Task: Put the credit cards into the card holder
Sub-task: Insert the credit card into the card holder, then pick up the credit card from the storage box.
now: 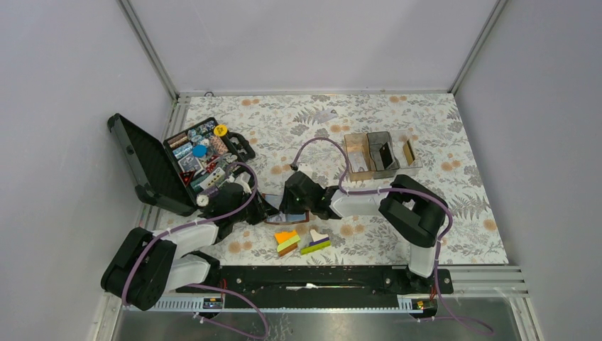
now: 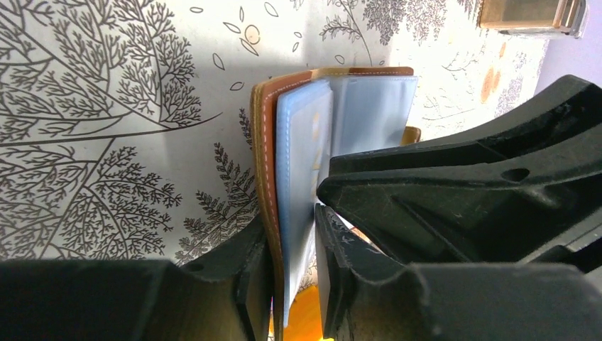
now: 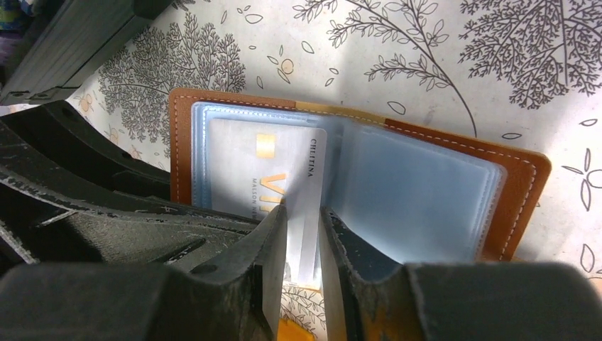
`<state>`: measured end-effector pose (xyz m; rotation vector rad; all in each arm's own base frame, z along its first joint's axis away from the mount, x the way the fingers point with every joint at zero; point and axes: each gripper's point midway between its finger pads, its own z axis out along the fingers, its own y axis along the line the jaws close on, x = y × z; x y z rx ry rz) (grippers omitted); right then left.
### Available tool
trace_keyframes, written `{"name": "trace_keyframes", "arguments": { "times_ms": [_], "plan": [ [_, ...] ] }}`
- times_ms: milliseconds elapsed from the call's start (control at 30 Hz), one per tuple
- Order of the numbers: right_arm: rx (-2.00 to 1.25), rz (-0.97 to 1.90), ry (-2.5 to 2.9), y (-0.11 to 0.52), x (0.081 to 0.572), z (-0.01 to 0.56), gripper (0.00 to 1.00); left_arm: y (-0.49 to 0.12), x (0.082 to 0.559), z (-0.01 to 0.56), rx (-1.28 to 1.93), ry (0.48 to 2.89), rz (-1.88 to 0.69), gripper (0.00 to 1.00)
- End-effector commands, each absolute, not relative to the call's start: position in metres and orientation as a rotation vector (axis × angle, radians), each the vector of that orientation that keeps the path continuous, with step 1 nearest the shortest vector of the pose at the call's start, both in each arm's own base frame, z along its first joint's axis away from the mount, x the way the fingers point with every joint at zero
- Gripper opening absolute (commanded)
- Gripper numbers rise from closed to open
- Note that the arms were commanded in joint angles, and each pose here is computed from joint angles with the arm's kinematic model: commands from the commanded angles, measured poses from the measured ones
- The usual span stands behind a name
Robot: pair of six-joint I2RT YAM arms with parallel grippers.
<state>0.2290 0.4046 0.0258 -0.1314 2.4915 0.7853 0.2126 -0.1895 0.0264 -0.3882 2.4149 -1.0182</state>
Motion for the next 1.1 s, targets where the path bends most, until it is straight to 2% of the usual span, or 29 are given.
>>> {"name": "trace_keyframes", "arguments": {
  "times_ms": [0,233,400,533,800,967,1067],
  "plan": [
    [-0.08,0.957,2.458,0.422,0.228,0.043,0.3,-0.199,0.222,0.048,-0.297,2.326,-1.09,0.27],
    [-0.089,1.062,2.451,0.43,0.222,0.046,0.28,-0.203,0.222,0.053,-0.237,2.318,-1.111,0.26],
    [-0.092,1.024,2.424,0.419,0.229,0.051,0.29,-0.198,0.224,0.05,-0.255,2.333,-1.06,0.18],
    [-0.116,0.925,2.389,0.398,0.239,0.061,0.38,-0.194,0.223,0.048,-0.271,2.352,-1.037,0.09],
    [-0.219,0.731,2.317,0.349,0.25,0.098,0.59,-0.186,0.225,0.048,-0.279,2.397,-0.959,0.05],
    [-0.218,0.578,2.314,0.298,0.261,0.116,0.66,-0.184,0.226,0.05,-0.278,2.406,-0.943,0.07],
    [-0.219,0.437,2.324,0.265,0.274,0.125,0.7,-0.184,0.226,0.052,-0.268,2.415,-0.933,0.21]
  ]
}}
